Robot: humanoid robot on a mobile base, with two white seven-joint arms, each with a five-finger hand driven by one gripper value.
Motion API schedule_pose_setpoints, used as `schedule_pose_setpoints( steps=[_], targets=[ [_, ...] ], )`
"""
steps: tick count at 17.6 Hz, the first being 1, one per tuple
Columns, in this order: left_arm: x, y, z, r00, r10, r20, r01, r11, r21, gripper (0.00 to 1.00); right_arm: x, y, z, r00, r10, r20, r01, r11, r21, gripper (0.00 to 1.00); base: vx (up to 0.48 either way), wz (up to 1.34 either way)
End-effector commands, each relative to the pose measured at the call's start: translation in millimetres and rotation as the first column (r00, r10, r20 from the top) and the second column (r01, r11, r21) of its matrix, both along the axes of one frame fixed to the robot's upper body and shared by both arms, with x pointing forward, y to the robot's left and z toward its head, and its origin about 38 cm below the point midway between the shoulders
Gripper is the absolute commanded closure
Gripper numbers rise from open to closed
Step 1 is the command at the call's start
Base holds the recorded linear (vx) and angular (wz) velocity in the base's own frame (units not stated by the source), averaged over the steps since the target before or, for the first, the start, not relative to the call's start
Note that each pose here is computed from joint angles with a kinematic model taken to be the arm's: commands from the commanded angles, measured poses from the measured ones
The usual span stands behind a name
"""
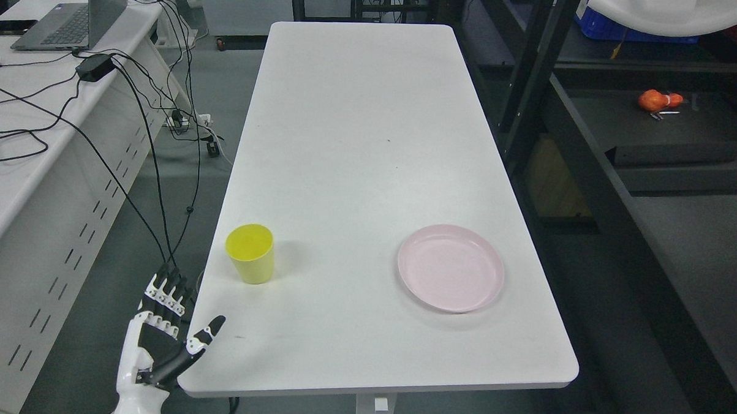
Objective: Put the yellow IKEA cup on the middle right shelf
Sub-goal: 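Move the left hand toward the yellow cup on the table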
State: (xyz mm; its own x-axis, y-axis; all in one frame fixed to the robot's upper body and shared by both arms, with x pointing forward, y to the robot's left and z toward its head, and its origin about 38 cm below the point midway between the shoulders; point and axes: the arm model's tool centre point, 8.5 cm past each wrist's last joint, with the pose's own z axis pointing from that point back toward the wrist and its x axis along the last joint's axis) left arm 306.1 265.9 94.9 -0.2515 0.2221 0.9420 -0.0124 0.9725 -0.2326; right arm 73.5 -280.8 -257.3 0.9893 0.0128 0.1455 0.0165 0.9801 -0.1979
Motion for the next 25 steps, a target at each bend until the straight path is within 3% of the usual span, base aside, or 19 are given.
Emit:
schedule_pose_setpoints(
  steps=[1,5,10,25],
  targets=[
    [-2,-2,-5,1.000,-0.014,-0.027,0.014,1.000,0.006,0.01,-9.1,-10,0.2,1.000,-0.009,-0.014,0.009,1.000,-0.015,0.00,0.000,0.00],
    [5,17,-13,0.995,0.030,-0.091,-0.031,1.000,0.000,0.01,-9.1,-10,0.2,1.000,-0.009,-0.014,0.009,1.000,-0.015,0.01,0.000,0.00],
    [35,42,-21,0.976,0.088,-0.200,-0.097,0.995,-0.033,0.01,-9.1,-10,0.2,1.000,-0.009,-0.014,0.009,1.000,-0.015,0.01,0.000,0.00],
    [91,27,14,0.985,0.086,-0.147,-0.067,0.990,0.124,0.01,-9.1,-10,0.2,1.000,-0.009,-0.014,0.009,1.000,-0.015,0.01,0.000,0.00]
  ],
)
